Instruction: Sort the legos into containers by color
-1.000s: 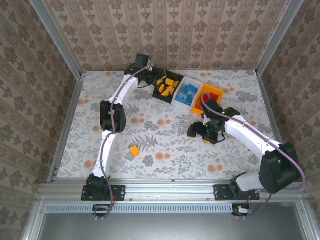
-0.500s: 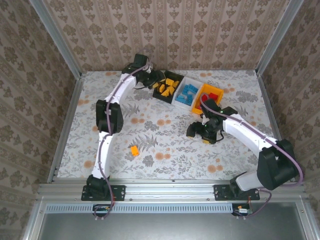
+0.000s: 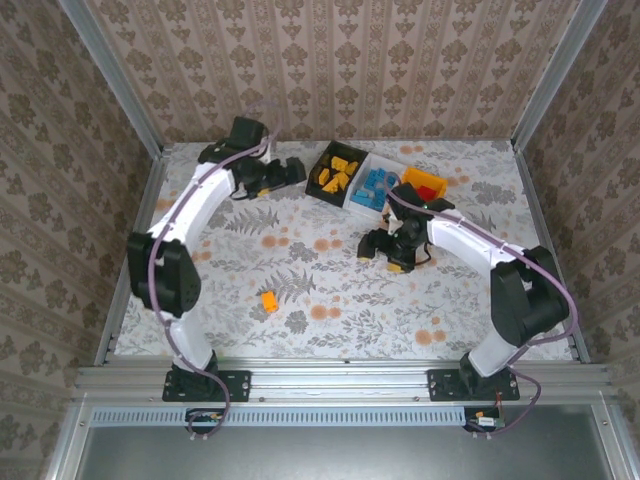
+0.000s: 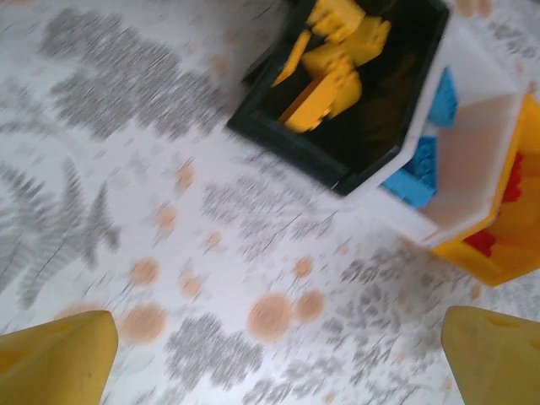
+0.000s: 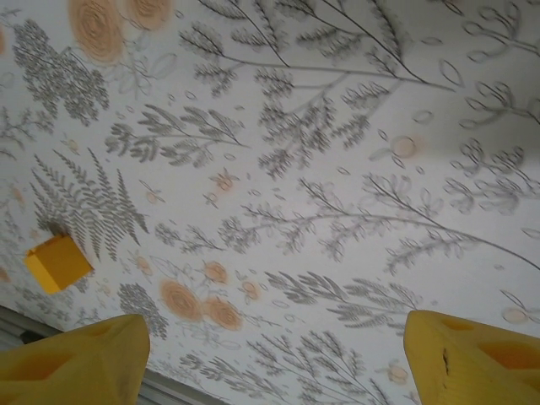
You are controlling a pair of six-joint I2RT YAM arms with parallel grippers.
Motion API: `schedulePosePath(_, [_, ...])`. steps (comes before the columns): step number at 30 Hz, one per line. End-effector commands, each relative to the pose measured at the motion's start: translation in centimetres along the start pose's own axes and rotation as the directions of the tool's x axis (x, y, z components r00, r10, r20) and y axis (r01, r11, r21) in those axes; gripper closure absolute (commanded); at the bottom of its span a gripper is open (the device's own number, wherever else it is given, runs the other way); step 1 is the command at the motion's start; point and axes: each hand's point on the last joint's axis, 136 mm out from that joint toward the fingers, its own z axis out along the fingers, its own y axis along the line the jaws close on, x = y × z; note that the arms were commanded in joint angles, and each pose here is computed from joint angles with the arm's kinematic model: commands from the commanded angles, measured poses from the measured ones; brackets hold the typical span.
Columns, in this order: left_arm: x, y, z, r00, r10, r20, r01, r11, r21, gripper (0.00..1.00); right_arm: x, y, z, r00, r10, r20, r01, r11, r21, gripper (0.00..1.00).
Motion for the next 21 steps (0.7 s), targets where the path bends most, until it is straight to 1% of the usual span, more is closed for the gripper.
schedulePosePath(1, [2.9, 5.2, -0.6, 0.978, -0.203, -0.045, 0.199, 0.977, -0.072, 0.00, -0.7, 2.1, 0.4, 0.999, -0.045, -0.023, 0.043, 0.997, -0.057, 0.19])
schedulePosePath(2, [4.2, 5.8, -0.5, 0.962, -0.260, -0.079, 0.256, 0.965, -0.057, 0.00, -0.8, 2.4, 0.6, 0.998, -0.048, -0.029, 0.046, 0.997, -0.061, 0.19])
schedulePosePath(3, [5.2, 6.0, -0.7, 0.956, -0.276, -0.095, 0.272, 0.961, -0.053, 0.00, -0.9, 2.6, 0.8, 0.998, -0.052, -0.035, 0.050, 0.997, -0.066, 0.19])
schedulePosePath(4, [6.5, 6.5, -0.9, 0.954, -0.279, -0.105, 0.273, 0.959, -0.074, 0.00, -1.0, 2.9, 1.0, 0.997, -0.059, -0.040, 0.056, 0.996, -0.069, 0.20])
schedulePosePath(7, [9.7, 7.9, -2.1, 0.959, -0.254, -0.128, 0.231, 0.958, -0.172, 0.00, -1.1, 3.7, 1.8, 0.995, -0.076, -0.063, 0.070, 0.994, -0.080, 0.19])
schedulePosePath(12, [15.4, 9.6, -2.7, 0.938, -0.256, -0.232, 0.183, 0.938, -0.295, 0.00, -1.0, 4.4, 3.0, 0.990, -0.094, -0.101, 0.085, 0.993, -0.086, 0.20])
schedulePosePath(14, [17.8, 9.8, -2.5, 0.927, -0.239, -0.287, 0.135, 0.931, -0.338, 0.03, -1.0, 4.7, 3.3, 0.989, -0.100, -0.111, 0.091, 0.992, -0.084, 0.20])
schedulePosePath(17, [20.3, 9.7, -1.8, 0.912, -0.216, -0.349, 0.071, 0.921, -0.384, 0.09, -1.0, 4.7, 3.4, 0.988, -0.103, -0.114, 0.095, 0.993, -0.077, 0.20])
schedulePosePath(18, [21.3, 9.1, -1.4, 0.905, -0.194, -0.378, 0.038, 0.923, -0.382, 0.10, -1.0, 4.7, 3.4, 0.988, -0.105, -0.113, 0.097, 0.993, -0.075, 0.19])
schedulePosePath(21, [23.8, 9.1, -0.2, 0.871, -0.211, -0.443, 0.009, 0.909, -0.416, 0.12, -0.7, 4.4, 3.2, 0.988, -0.105, -0.113, 0.098, 0.993, -0.064, 0.20])
